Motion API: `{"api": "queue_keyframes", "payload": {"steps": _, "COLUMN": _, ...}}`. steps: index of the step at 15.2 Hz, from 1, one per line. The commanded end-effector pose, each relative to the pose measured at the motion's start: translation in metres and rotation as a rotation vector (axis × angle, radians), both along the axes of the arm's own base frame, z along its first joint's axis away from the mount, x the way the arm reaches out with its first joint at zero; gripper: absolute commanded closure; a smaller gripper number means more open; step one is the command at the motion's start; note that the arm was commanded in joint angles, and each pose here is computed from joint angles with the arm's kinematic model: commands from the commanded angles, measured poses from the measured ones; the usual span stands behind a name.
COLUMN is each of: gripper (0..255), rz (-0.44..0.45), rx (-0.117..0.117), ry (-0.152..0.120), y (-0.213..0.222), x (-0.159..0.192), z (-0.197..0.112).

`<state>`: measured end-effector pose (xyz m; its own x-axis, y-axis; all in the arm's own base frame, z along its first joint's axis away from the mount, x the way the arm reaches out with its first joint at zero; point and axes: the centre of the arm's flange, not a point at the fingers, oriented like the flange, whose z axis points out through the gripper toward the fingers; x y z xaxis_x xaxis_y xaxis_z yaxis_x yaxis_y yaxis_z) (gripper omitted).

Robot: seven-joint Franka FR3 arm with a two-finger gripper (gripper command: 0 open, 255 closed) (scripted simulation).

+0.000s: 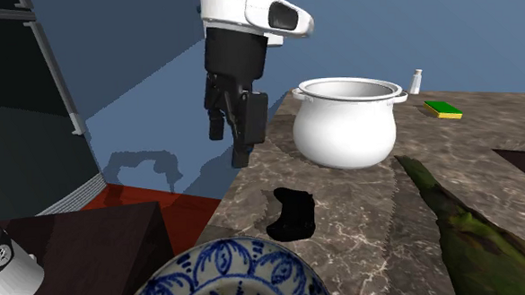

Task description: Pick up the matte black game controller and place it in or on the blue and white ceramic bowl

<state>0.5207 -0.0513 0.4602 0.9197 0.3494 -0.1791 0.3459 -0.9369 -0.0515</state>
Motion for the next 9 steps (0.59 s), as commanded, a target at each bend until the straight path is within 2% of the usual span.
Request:
{"api": "queue_keyframes", "payload": {"steps": 1, "gripper": 0, "rz": 0.044, "rx": 0.009, "ry": 0.012, "y": -0.003, "x": 0.024, "z": -0.015}}
{"api": "queue_keyframes", "payload": {"steps": 6, "gripper": 0, "rz": 0.147, "rx": 0.032, "ry": 0.041, "y": -0.001, "x": 0.084, "z": -0.05}}
{"api": "queue_keyframes", "payload": {"steps": 9, "gripper": 0, "rz": 0.157, "rx": 0.034, "ry": 0.044, "y": -0.001, "x": 0.087, "z": -0.064}}
